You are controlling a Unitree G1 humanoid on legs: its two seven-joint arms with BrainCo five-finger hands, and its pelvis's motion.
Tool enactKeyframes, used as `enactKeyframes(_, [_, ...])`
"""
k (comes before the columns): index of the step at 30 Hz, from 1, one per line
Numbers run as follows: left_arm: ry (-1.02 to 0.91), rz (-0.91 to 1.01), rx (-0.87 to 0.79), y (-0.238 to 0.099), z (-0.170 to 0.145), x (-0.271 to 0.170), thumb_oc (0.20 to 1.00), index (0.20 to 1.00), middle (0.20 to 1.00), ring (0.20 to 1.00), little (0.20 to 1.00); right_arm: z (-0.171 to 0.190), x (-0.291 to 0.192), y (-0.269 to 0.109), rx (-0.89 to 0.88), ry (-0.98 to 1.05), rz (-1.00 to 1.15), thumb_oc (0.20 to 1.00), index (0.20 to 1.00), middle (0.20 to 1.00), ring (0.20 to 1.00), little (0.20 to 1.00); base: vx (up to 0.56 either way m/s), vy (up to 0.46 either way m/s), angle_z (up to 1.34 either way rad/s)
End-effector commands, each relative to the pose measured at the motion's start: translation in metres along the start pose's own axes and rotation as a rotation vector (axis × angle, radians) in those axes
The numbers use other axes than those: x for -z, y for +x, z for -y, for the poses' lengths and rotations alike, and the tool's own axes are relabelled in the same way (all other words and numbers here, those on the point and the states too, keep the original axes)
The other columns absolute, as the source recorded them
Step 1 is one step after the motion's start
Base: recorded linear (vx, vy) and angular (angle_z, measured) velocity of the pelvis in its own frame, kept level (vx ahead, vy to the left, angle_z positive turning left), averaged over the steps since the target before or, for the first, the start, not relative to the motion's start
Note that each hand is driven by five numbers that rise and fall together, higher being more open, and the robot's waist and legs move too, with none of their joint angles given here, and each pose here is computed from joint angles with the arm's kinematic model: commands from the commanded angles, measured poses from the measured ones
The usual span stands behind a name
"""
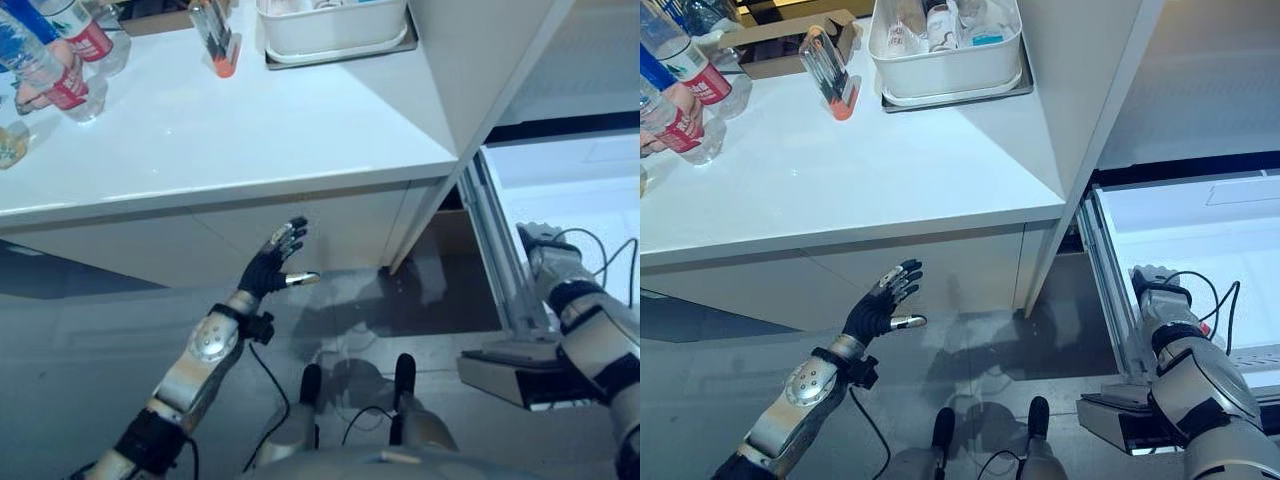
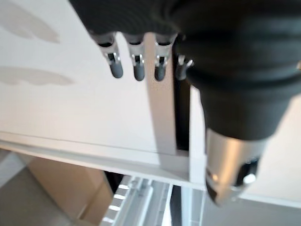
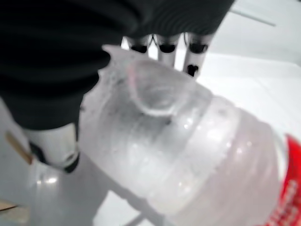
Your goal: Take the drinks into the refrigerator
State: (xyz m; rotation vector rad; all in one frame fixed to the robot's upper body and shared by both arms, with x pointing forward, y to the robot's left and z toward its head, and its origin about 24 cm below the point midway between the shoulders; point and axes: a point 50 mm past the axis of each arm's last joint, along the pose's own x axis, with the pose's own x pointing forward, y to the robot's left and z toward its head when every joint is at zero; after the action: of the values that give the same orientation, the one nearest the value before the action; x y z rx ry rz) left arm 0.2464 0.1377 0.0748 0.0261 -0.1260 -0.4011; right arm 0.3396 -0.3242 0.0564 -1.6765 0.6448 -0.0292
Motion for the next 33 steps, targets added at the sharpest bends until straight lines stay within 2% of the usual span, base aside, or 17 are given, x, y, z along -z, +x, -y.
enactKeyframes(1, [0.055,0.184,0.025,0.011,0.005,-0.034,1.000,1.000,1.000,1.000,1.000,-0.043,-0.131,-0.028,-0.144,0.103,0.373,1.000,1.000,1.000,1.000,1.000,-0.03,0.001,0.19])
enactKeyframes(4, [0.053,0.189,0.006,0.013,0.005,-0.034,1.000,1.000,1.000,1.000,1.000,-0.050,-0.139,-0.034,-0.166,0.350,0.379,1.000,1.000,1.000,1.000,1.000,-0.01,0.008,0.16])
enactKeyframes(5, [0.053,0.189,0.007,0.013,0.005,-0.034,1.000,1.000,1.000,1.000,1.000,-0.050,-0.138,-0.034,-0.167,0.351,0.378,1.000,1.000,1.000,1.000,1.000,0.00,0.000,0.00])
enactKeyframes(6, [0.057,0.188,-0.009,0.013,0.003,-0.034,1.000,1.000,1.000,1.000,1.000,-0.048,-0.141,-0.036,-0.150,0.485,0.388,1.000,1.000,1.000,1.000,1.000,0.00,0.000,0.00])
enactKeyframes(9, [0.066,0.189,-0.028,0.013,0.000,-0.033,1.000,1.000,1.000,1.000,1.000,-0.039,-0.137,-0.036,-0.114,0.701,0.388,1.000,1.000,1.000,1.000,1.000,-0.02,0.003,0.00])
enactKeyframes(10, [0.066,0.188,-0.026,0.013,0.001,-0.033,1.000,1.000,1.000,1.000,1.000,-0.040,-0.136,-0.036,-0.114,0.702,0.386,1.000,1.000,1.000,1.000,1.000,-0.04,0.002,-0.01])
enactKeyframes(11, [0.076,0.183,-0.037,0.011,-0.003,-0.033,1.000,1.000,1.000,1.000,1.000,-0.031,-0.127,-0.037,-0.075,0.885,0.392,1.000,1.000,1.000,1.000,1.000,0.00,0.000,0.00])
enactKeyframes(12, [0.076,0.182,-0.035,0.011,-0.003,-0.032,1.000,1.000,1.000,1.000,1.000,-0.031,-0.127,-0.037,-0.076,0.886,0.390,1.000,1.000,1.000,1.000,1.000,-0.05,0.003,0.00])
enactKeyframes(13, [0.099,0.174,-0.036,0.007,-0.009,-0.032,1.000,1.000,1.000,1.000,1.000,-0.020,-0.080,-0.028,0.005,1.060,0.326,1.000,1.000,1.000,1.000,1.000,0.00,0.000,0.00])
enactKeyframes(19, [0.149,0.147,-0.019,0.003,-0.020,-0.030,1.000,1.000,1.000,1.000,1.000,-0.012,-0.021,-0.038,0.216,1.385,0.271,1.000,1.000,1.000,1.000,1.000,-0.01,0.002,0.02])
enactKeyframes(24, [0.297,0.114,-0.012,-0.001,-0.031,-0.028,1.000,1.000,1.000,1.000,1.000,0.014,0.021,-0.064,0.466,1.503,0.338,1.000,1.000,1.000,1.000,1.000,0.01,0.009,-0.03])
enactKeyframes(33, [0.376,0.134,0.112,0.003,-0.028,-0.042,1.000,1.000,1.000,1.000,1.000,0.059,0.081,-0.101,0.799,1.504,0.399,1.000,1.000,1.000,1.000,1.000,0.01,0.008,-0.08])
